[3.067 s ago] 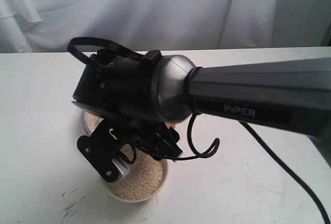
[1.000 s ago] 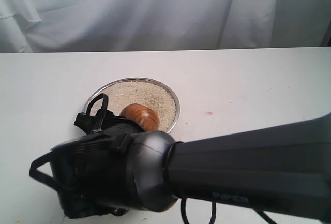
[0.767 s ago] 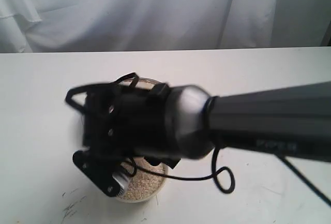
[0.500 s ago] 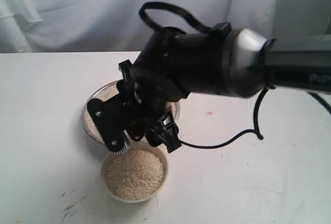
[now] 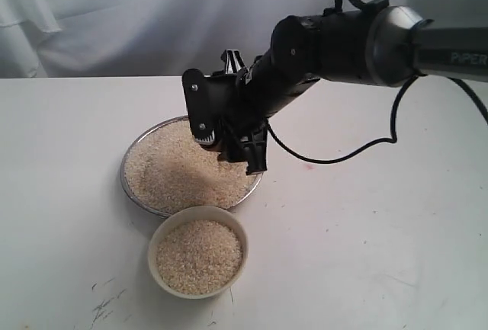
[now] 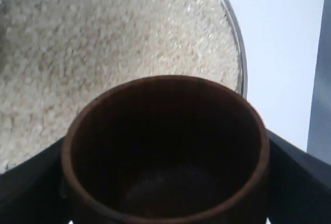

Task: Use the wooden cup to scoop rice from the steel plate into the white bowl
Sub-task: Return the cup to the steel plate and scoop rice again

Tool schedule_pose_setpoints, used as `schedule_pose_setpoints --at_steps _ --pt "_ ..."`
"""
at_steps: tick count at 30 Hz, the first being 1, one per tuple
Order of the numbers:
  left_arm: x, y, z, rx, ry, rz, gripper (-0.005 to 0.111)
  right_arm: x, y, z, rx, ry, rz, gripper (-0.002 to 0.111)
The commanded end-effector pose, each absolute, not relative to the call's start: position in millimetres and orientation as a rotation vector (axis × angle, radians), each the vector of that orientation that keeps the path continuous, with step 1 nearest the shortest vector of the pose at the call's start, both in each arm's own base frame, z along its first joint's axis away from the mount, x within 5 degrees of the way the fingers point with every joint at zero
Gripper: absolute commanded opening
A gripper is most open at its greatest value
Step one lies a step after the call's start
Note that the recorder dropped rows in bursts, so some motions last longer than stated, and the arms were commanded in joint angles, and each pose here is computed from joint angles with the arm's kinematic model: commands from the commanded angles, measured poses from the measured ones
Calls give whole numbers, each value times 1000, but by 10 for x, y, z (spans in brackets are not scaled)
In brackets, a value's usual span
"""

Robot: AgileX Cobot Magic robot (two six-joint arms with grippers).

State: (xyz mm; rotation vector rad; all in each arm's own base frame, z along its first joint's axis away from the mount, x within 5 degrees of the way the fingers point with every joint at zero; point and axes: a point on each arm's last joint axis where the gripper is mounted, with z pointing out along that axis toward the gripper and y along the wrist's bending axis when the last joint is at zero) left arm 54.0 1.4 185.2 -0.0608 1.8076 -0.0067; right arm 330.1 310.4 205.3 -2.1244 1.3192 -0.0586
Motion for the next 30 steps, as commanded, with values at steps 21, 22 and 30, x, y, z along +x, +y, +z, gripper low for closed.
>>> schedule_pose_setpoints --at_steps 21,22,30 --pt "540 15 1844 -64 1801 -7 0 3503 3669 1439 -2331 577 -556 0" --pt "540 15 1844 -64 1801 -7 0 3510 3677 1442 -2322 559 -570 0" --pt "540 15 1844 -64 1801 -7 0 3596 3740 1574 -2157 447 -660 0"
